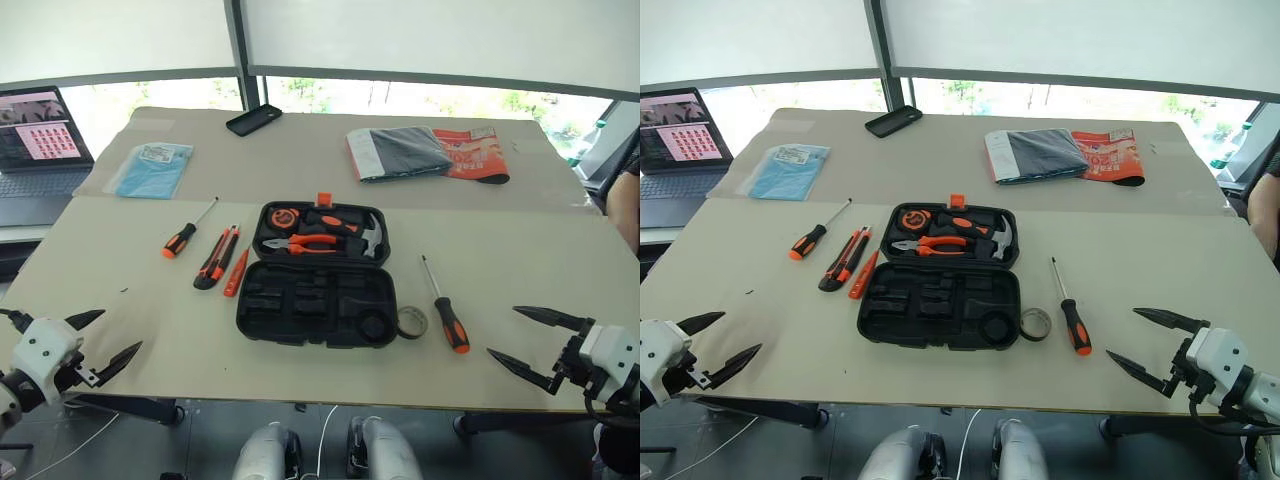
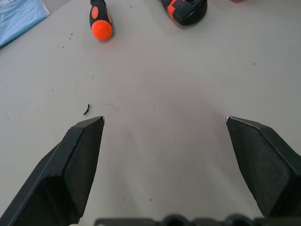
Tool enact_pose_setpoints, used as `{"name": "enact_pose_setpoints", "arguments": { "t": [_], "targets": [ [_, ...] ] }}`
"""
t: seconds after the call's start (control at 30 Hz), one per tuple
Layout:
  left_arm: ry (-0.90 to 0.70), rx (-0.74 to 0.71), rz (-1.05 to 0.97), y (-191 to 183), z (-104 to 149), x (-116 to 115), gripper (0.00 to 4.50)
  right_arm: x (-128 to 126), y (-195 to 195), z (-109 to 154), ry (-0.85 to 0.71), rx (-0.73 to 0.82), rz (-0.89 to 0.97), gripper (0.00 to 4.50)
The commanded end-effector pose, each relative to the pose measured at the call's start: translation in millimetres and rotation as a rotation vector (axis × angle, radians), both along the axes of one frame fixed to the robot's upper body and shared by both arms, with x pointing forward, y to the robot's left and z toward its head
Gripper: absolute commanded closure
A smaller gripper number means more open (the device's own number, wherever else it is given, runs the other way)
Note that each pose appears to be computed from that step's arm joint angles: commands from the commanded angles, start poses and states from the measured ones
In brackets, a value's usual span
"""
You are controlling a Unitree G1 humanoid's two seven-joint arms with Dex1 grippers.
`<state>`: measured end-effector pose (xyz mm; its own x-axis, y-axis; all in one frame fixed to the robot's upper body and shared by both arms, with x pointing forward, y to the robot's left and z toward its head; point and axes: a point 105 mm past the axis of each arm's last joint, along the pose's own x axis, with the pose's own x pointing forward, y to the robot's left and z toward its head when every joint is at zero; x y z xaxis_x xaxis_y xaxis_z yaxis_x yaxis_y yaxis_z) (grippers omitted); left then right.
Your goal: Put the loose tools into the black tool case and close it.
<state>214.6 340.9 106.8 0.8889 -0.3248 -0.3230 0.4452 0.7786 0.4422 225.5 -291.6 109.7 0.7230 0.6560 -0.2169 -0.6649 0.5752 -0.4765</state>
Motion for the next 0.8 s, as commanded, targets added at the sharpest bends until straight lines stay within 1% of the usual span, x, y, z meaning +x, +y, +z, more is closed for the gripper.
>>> {"name": "enact_pose_setpoints", "arguments": {
  "t": [0.03,0.07,0.13,0.23,0.37,0.4,0.47,0.53,0.63,0.73,0.8],
  "targets": [
    [-0.041,-0.065,0.018,-4,15,2,0.06,10,9,10,-0.034,0.055,-0.014,0.00],
    [-0.044,-0.138,0.061,-3,17,0,0.06,17,16,18,-0.061,0.137,-0.022,0.00],
    [-0.056,-0.231,0.162,4,17,-7,0.06,20,37,33,-0.094,0.240,0.051,0.00],
    [-0.022,-0.264,0.298,20,7,-23,0.06,22,52,51,-0.131,0.336,0.103,0.00],
    [0.016,-0.341,0.532,50,-6,-44,0.06,27,76,69,-0.231,0.385,0.158,0.00],
    [0.028,-0.357,0.571,54,-7,-46,0.06,28,79,72,-0.256,0.395,0.162,0.00],
    [0.007,-0.393,0.592,54,-2,-43,0.06,30,84,76,-0.285,0.414,0.163,0.00],
    [-0.015,-0.443,0.579,48,7,-29,0.06,31,90,77,-0.297,0.433,0.167,0.00],
    [-0.031,-0.510,0.522,32,21,3,0.06,32,98,76,-0.291,0.452,0.182,0.00],
    [-0.022,-0.530,0.469,17,32,40,0.06,34,104,76,-0.282,0.471,0.196,0.00],
    [-0.006,-0.509,0.448,9,37,73,0.06,35,109,77,-0.278,0.484,0.212,0.00]
  ]
}}
